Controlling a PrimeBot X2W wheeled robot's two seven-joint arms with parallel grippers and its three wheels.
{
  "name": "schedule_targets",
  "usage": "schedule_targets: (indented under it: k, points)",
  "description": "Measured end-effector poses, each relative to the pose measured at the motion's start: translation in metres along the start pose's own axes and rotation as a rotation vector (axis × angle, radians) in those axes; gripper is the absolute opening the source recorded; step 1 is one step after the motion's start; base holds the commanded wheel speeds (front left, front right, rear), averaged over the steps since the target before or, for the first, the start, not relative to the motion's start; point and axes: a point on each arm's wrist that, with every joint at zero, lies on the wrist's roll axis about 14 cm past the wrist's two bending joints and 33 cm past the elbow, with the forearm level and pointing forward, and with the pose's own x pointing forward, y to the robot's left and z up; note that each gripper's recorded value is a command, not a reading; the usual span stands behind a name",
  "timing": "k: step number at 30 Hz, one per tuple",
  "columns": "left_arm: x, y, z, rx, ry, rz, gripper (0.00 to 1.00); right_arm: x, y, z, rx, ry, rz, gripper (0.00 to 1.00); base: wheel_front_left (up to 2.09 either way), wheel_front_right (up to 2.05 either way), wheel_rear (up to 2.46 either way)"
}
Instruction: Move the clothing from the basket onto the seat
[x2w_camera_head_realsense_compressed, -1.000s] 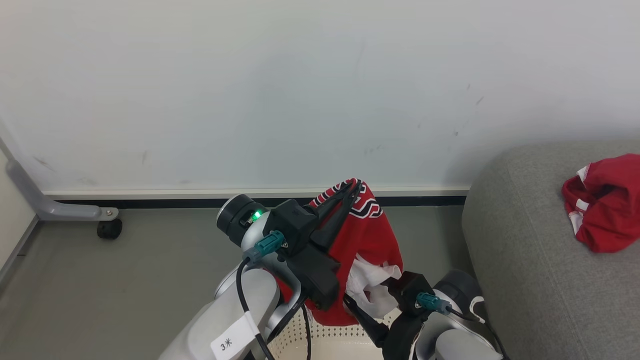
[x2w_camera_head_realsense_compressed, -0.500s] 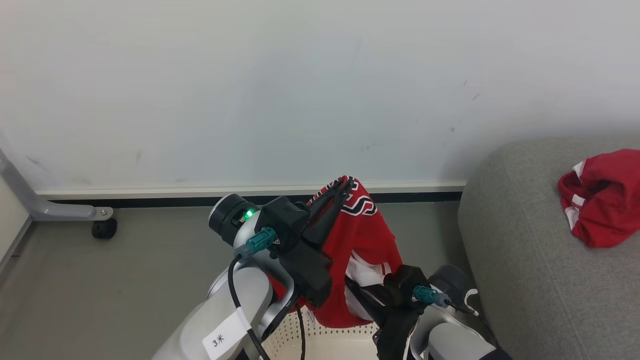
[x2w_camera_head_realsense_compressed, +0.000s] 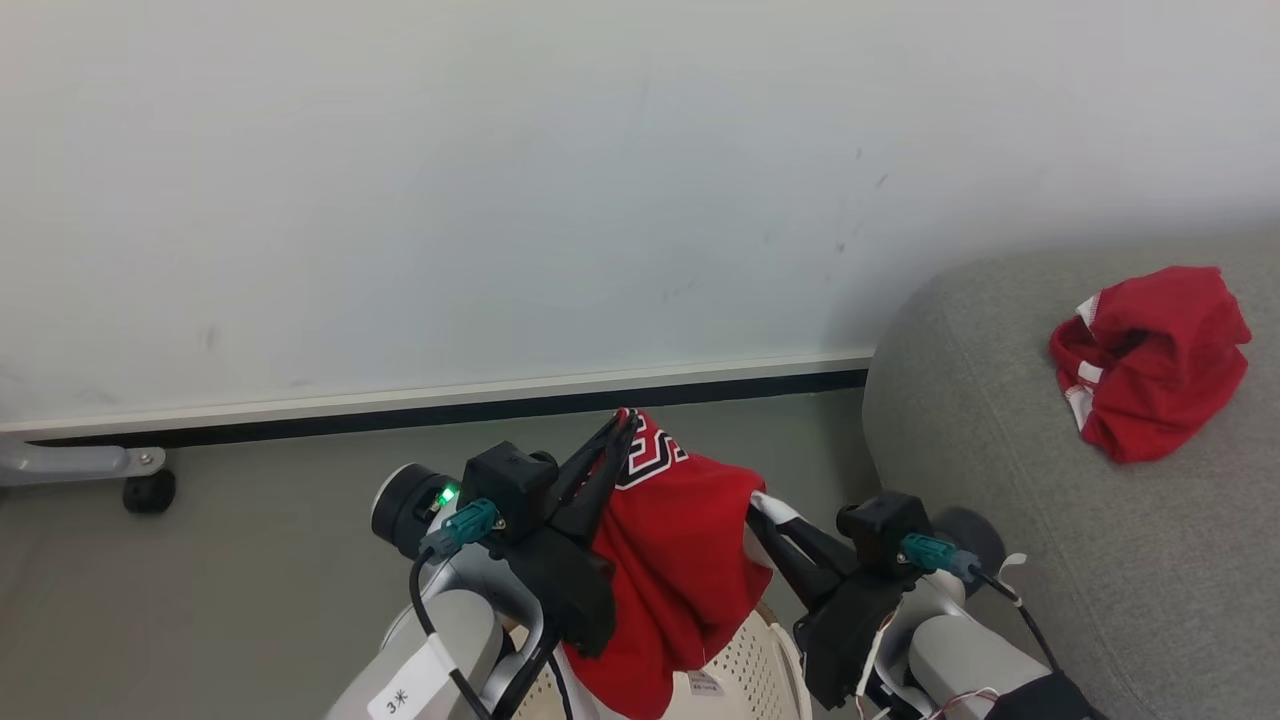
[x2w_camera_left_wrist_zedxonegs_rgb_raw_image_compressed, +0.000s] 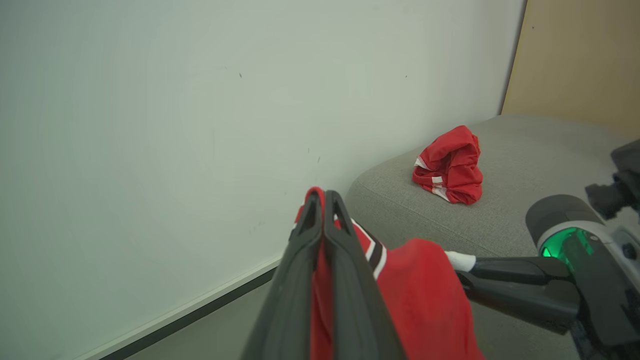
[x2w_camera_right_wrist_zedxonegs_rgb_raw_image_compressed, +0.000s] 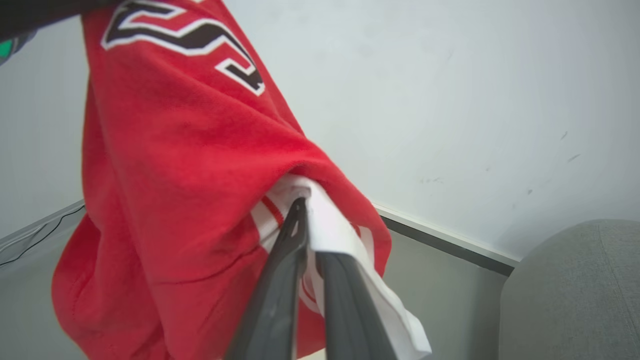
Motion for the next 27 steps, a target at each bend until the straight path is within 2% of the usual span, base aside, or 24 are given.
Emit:
schedule_targets:
  k: [1, 2, 13, 22, 27]
  points:
    - [0.000, 0.000, -0.002, -0.003, 0.006, -0.001, 0.88, -0.002, -0.005, 0.002, 0.005, -0.007, -0.015, 0.00, 0.00, 0.00, 0.00]
    - [0.001, -0.001, -0.004, -0.009, 0.009, -0.002, 1.00, -0.005, -0.011, 0.003, 0.005, -0.011, -0.029, 0.00, 0.00, 0.00, 0.00]
    - [0.011, -0.024, -0.014, -0.065, 0.018, -0.056, 1.00, -0.041, -0.072, 0.023, -0.008, -0.070, -0.196, 0.00, 0.00, 0.00, 0.00]
    - [0.013, -0.063, -0.029, -0.088, 0.047, -0.167, 1.00, -0.091, -0.122, 0.041, -0.056, -0.123, -0.364, 0.00, 0.00, 0.00, 0.00]
    - [0.012, -0.088, -0.037, -0.099, 0.070, -0.239, 1.00, -0.122, -0.140, 0.045, -0.090, -0.136, -0.444, 0.00, 0.00, 0.00, 0.00]
